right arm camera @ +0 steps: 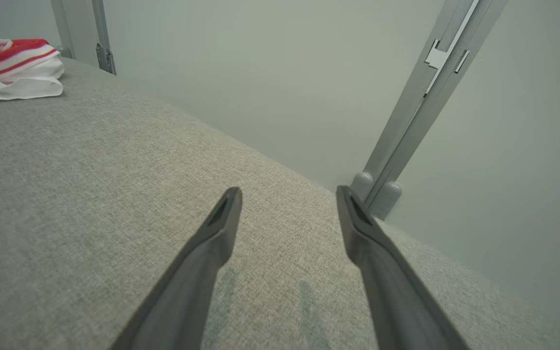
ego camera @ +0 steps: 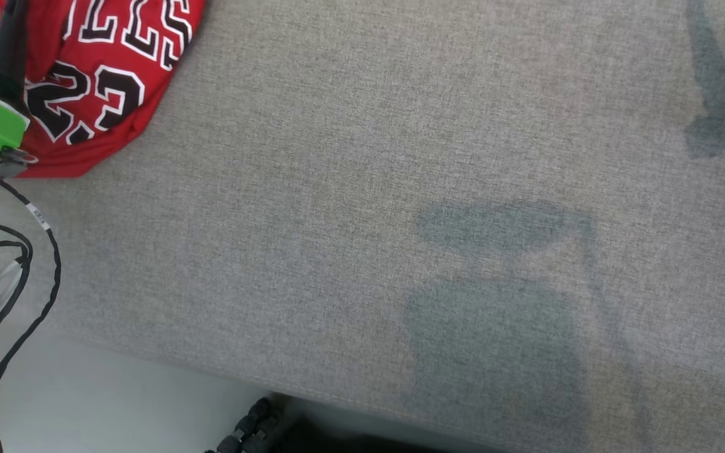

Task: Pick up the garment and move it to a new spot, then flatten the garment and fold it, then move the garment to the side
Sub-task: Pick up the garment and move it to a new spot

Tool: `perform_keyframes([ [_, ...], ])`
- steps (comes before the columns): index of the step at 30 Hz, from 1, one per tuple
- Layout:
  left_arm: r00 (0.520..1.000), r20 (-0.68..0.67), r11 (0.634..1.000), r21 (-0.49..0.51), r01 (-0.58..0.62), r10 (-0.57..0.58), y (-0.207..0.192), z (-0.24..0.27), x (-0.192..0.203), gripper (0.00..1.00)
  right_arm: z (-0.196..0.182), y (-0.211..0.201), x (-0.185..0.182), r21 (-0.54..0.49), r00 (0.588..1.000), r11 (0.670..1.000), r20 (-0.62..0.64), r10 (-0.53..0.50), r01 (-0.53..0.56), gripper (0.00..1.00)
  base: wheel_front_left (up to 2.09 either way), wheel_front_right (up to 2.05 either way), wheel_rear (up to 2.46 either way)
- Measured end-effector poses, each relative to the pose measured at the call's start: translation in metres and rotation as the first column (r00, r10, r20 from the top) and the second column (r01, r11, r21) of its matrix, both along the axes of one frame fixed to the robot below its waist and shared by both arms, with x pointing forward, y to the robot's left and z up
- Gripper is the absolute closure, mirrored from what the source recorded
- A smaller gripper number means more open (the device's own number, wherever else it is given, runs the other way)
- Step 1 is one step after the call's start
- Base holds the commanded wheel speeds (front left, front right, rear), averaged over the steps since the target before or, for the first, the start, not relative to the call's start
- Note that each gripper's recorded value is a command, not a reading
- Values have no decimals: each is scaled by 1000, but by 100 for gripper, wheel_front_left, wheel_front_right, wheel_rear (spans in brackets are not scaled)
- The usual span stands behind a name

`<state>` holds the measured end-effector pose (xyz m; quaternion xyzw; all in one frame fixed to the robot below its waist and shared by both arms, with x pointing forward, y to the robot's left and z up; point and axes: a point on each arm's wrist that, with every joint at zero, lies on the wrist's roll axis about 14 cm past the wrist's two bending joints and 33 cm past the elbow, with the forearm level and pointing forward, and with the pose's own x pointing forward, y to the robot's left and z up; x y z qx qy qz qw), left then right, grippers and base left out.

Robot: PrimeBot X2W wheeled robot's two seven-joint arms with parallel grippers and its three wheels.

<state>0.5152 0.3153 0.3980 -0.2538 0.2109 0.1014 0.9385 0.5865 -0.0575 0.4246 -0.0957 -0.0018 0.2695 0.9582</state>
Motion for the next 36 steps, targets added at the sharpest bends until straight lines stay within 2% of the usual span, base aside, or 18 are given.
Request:
perform_keyframes([
  [6,997,-71,1000,-20,-10,8,-5,-35,0,0,-25,-6,2,-24,999,1000,-43,-6,5,0,0,0,0],
  [12,994,-108,1000,-13,-16,15,-2,-48,0,0,-25,-12,4,-34,999,999,-43,-19,18,0,0,0,0],
  [13,994,-109,1000,-9,-17,16,-2,-49,0,19,-25,-12,4,-35,999,999,-42,-20,18,0,0,0,0],
  [14,993,-114,1000,-11,-20,18,-1,-50,-1,56,-24,-12,4,-35,999,999,-41,-20,19,0,0,0,0],
  [15,993,-115,1000,-12,-23,21,-1,-50,-1,88,-22,-12,4,-35,999,999,-38,-21,19,0,0,0,0],
  [16,995,-94,999,-22,-31,29,-4,-47,1,100,-16,-13,5,-36,999,999,-27,-25,24,0,0,0,0],
  [17,1000,-19,1000,-17,-21,20,-9,-29,12,100,-10,-13,5,-34,999,999,-16,-28,27,0,0,0,0],
  [19,999,16,999,15,36,-36,-21,-15,19,100,-5,-11,2,-25,1000,999,-8,-27,27,0,0,0,0],
  [25,987,64,987,74,139,-144,-48,9,21,100,2,-2,-11,4,1000,1000,-12,-21,21,0,0,0,0],
  [36,916,193,936,95,339,-352,-130,66,19,100,26,7,-45,70,999,997,-19,-26,27,0,0,0,0],
])
